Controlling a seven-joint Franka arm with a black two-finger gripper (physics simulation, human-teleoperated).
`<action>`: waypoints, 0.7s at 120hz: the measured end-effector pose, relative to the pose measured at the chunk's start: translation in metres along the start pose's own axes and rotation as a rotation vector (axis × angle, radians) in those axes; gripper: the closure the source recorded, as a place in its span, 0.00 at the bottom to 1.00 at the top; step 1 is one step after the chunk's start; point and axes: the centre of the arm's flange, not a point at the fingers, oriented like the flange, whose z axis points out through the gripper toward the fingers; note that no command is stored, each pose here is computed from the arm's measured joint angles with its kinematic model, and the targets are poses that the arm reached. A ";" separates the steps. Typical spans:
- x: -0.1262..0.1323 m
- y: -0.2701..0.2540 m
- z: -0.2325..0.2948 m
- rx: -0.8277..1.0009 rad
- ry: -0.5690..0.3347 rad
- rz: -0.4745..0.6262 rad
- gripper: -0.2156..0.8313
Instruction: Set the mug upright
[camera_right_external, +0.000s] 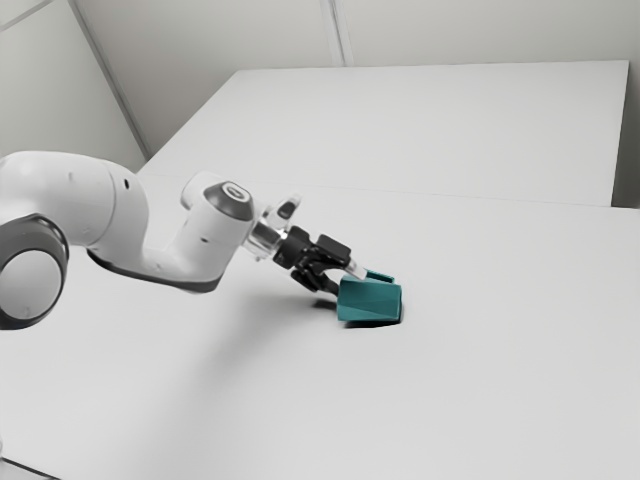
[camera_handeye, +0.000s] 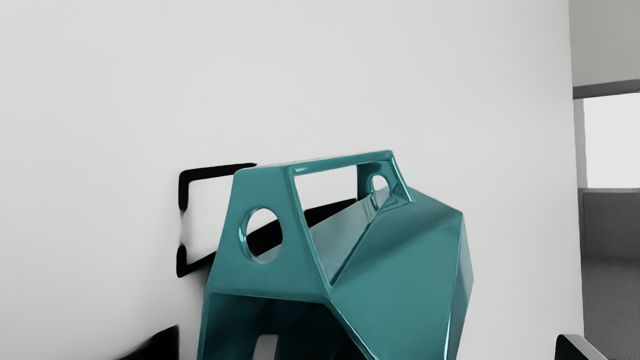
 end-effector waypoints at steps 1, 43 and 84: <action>0.000 0.000 0.001 -0.002 0.001 0.000 0.21; -0.005 -0.004 0.013 -0.069 0.036 0.026 0.24; -0.012 -0.011 0.014 -0.082 0.034 0.061 0.45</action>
